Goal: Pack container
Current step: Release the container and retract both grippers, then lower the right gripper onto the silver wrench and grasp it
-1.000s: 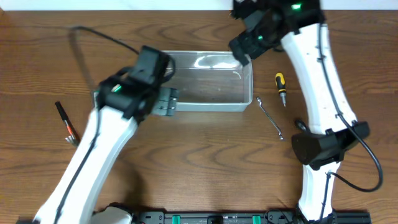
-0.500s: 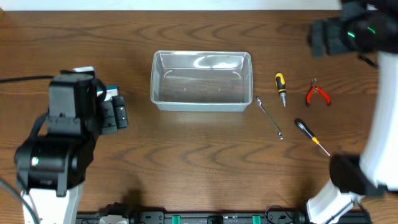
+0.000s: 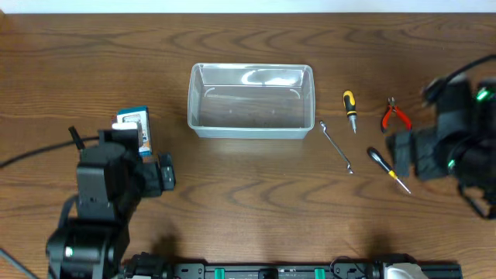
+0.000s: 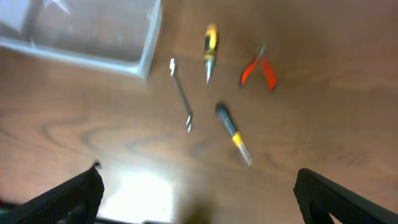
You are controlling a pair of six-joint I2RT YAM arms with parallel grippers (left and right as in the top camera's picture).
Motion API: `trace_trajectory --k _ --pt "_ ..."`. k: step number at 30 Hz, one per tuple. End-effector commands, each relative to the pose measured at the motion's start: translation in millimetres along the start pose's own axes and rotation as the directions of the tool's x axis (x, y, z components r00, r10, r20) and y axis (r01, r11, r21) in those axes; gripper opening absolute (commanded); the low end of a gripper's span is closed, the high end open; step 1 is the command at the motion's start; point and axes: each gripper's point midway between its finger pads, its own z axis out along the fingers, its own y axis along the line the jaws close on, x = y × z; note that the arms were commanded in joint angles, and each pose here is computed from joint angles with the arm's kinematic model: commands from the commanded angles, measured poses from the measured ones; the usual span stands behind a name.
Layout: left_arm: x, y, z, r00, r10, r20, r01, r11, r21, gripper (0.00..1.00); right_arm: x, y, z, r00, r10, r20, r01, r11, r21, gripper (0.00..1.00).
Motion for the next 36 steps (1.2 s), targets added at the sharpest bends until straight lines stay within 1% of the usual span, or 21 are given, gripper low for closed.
trace_trajectory --k 1,4,6,7,10,12,14,16,18,22,24,27,31,36 --pt "6 -3 -5 1.000 0.005 0.010 -0.006 1.000 0.028 0.98 37 6 13 0.997 0.051 -0.050 -0.051 0.999 -0.010 0.99" --pt "9 -3 -6 1.000 0.006 -0.001 -0.006 1.000 0.027 0.98 73 9 35 0.989 0.054 -0.139 -0.057 0.998 -0.019 0.99" --pt "11 -3 -5 1.000 0.007 -0.011 -0.007 1.000 0.026 0.98 90 11 52 0.979 0.013 -0.201 -0.020 0.999 -0.033 0.99" --pt "12 -2 -5 1.000 0.008 -0.015 -0.007 1.000 0.025 0.98 92 14 61 0.977 -0.012 -0.213 0.001 0.999 -0.054 0.99" --pt "12 -2 -5 1.000 0.007 -0.015 -0.007 1.000 0.025 0.98 78 29 87 0.975 -0.097 -0.201 0.065 0.985 -0.163 0.99" --pt "12 -2 -5 1.000 0.007 -0.016 -0.006 1.000 0.025 0.98 66 31 105 0.970 -0.136 -0.204 0.097 0.977 -0.193 0.99" --pt "13 -2 -5 1.000 0.007 -0.016 -0.007 1.000 0.025 0.98 52 28 130 0.961 -0.172 -0.216 0.132 0.973 -0.189 0.99" --pt "13 -2 -5 1.000 0.007 -0.016 -0.007 1.000 0.025 0.98 39 25 155 0.957 -0.179 -0.226 0.138 0.973 -0.186 0.99" --pt "13 -2 -5 1.000 0.008 -0.018 -0.007 1.000 0.025 0.98 32 25 185 0.946 -0.202 -0.255 0.153 0.968 -0.200 0.99" --pt "14 -2 -6 1.000 0.007 -0.024 -0.007 1.000 0.024 0.98 35 25 235 0.913 -0.245 -0.326 0.174 0.957 -0.231 0.99" --pt "15 -2 -6 1.000 0.008 -0.027 -0.007 1.000 0.024 0.98 43 28 257 0.884 -0.288 -0.368 0.199 0.944 -0.261 0.99" --pt "15 -2 -6 1.000 0.008 -0.027 -0.007 1.000 0.024 0.98 56 30 283 0.849 -0.311 -0.428 0.203 0.938 -0.279 0.99" --pt "15 -2 -6 1.000 0.008 -0.027 -0.007 1.000 0.023 0.98 63 30 303 0.826 -0.325 -0.460 0.214 0.937 -0.276 0.99" --pt "15 -2 -6 1.000 0.008 -0.027 -0.007 1.000 0.023 0.98 67 30 321 0.819 -0.327 -0.471 0.214 0.936 -0.278 0.99"
